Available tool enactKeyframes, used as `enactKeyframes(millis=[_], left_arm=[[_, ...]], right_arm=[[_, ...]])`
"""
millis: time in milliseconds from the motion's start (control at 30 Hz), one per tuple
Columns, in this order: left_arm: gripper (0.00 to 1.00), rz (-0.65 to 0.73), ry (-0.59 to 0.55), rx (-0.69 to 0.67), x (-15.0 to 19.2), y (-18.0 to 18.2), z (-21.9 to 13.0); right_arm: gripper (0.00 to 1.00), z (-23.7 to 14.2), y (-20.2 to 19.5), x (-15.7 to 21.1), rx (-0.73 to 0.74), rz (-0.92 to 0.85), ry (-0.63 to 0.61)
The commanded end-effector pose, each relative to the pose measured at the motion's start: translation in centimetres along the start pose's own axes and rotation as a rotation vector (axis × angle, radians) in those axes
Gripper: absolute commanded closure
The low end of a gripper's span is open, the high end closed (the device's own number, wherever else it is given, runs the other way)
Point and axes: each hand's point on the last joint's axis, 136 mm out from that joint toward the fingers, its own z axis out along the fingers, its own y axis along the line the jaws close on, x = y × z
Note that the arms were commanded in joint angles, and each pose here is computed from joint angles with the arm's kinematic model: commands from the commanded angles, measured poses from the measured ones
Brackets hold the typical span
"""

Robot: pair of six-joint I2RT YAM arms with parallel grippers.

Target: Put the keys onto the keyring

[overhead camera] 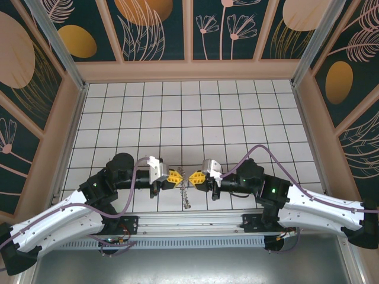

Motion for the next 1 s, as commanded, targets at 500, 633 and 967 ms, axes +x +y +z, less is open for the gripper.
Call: enactKeyframes(millis=[500,633,967], left_arm=[[1.00,0.051,-0.059,0.005,-2.36,-0.24,-0.39],[1.00,0.049,-0.058,0.008,-2.34,-0.28,-0.37],[1.00,0.051,-0.059,0.013,-2.37,-0.36,-0.35]], right_arm=[[1.00,-0.01,-0.32,-0.16,0.012,0.020,-0.022],[1.00,-0.04,-0.32,-0.41,0.013,0.017,-0.031],[1.00,0.17,-0.35,-0.74,0.007,0.005,-0.036]])
